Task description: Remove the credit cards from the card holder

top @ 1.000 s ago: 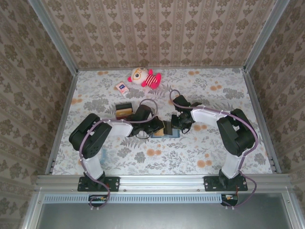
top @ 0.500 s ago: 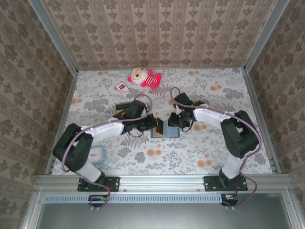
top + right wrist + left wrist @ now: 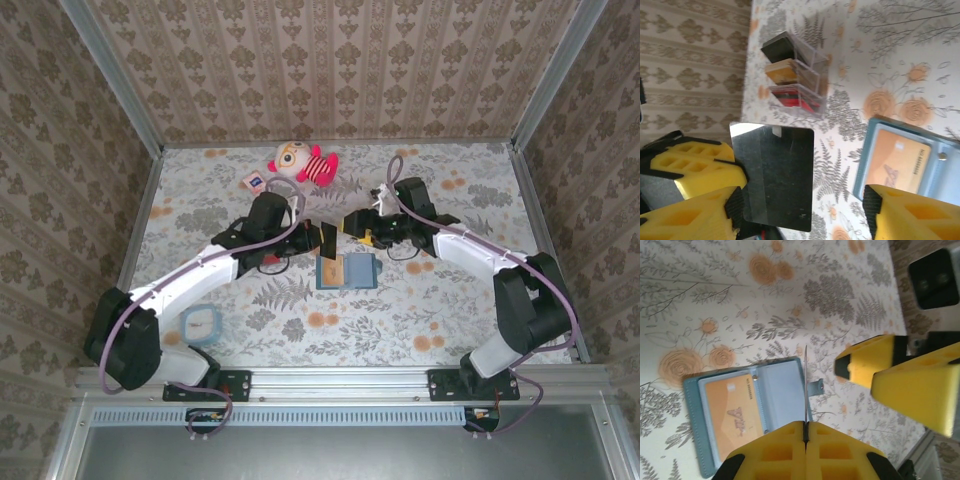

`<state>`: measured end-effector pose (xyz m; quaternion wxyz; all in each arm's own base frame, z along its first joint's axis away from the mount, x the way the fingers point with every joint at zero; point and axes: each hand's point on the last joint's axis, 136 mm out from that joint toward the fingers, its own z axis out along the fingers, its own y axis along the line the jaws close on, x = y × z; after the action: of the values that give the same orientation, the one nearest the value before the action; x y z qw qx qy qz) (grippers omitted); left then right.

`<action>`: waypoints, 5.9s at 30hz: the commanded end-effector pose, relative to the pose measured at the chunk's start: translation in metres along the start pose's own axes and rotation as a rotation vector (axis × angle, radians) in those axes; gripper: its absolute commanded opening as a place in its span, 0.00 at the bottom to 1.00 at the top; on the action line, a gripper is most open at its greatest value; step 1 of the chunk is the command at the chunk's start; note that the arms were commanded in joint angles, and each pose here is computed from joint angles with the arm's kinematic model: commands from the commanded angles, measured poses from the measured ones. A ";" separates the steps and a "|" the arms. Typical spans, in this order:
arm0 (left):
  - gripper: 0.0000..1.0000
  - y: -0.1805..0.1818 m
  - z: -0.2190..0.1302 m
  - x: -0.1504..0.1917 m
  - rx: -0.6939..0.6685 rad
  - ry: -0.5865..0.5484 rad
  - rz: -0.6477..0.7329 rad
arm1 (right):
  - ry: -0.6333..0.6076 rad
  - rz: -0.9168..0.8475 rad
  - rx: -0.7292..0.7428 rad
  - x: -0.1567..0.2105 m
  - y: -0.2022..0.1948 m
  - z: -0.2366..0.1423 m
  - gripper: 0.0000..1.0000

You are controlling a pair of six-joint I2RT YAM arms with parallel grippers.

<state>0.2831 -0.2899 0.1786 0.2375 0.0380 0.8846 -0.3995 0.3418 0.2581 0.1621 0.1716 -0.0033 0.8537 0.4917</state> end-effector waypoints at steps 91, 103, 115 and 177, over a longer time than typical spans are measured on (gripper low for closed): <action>0.00 0.116 -0.052 -0.107 -0.300 0.339 1.317 | -0.130 -0.101 0.210 -0.021 -0.030 -0.049 1.00; 0.00 0.123 -0.062 -0.096 -0.097 0.424 1.333 | -0.109 -0.062 0.196 -0.028 -0.032 -0.042 1.00; 0.00 0.158 -0.042 -0.092 -0.165 0.543 1.366 | -0.090 -0.035 0.203 -0.028 -0.040 -0.037 1.00; 1.00 0.071 -0.020 -0.109 -0.452 -0.164 0.247 | 0.178 0.167 0.428 0.063 -0.090 0.046 0.50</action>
<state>0.3995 -0.2132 0.2093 0.3772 0.1142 0.9002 -0.1849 0.3151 0.2741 0.0609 0.0550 0.0367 0.9348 0.3490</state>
